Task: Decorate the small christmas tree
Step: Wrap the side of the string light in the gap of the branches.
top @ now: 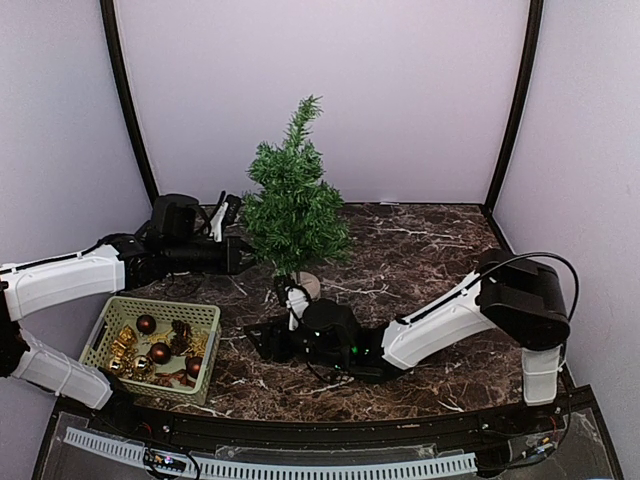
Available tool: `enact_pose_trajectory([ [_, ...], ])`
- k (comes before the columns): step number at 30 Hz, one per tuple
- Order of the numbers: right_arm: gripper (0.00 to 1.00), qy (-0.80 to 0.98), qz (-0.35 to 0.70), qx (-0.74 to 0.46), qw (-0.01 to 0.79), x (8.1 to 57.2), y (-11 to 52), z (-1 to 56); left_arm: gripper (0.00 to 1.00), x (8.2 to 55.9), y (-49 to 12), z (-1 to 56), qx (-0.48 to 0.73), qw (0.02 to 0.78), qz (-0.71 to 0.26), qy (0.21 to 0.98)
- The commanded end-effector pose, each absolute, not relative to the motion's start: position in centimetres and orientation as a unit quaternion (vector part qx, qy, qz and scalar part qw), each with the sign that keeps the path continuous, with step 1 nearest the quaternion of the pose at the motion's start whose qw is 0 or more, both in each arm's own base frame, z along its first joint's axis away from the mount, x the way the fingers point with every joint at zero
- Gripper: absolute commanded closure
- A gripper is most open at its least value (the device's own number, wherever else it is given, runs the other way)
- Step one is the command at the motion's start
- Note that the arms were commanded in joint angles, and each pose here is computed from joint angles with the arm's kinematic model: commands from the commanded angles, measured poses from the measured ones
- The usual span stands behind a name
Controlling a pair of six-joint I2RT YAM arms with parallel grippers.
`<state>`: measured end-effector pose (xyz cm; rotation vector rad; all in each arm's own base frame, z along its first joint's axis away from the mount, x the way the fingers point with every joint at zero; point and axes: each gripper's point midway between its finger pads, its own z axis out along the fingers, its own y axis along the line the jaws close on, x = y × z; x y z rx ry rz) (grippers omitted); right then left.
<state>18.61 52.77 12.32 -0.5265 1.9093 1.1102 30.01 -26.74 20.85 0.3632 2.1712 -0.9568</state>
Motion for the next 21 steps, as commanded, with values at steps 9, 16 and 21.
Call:
enact_pose_trajectory([
  [9,0.54,0.798,0.387,-0.187,0.421,20.8,55.4,8.3,1.0,30.0,-26.9,23.0,0.149,0.388,-0.396,0.819],
  [16,1.0,0.794,0.378,-0.153,0.45,21.4,52.3,9.7,1.0,30.1,-26.7,23.0,0.145,0.392,-0.391,0.82],
  [21,1.0,0.801,0.34,-0.112,0.48,21.3,46.0,11.2,1.0,30.5,-26.3,23.0,0.141,0.396,-0.381,0.824],
])
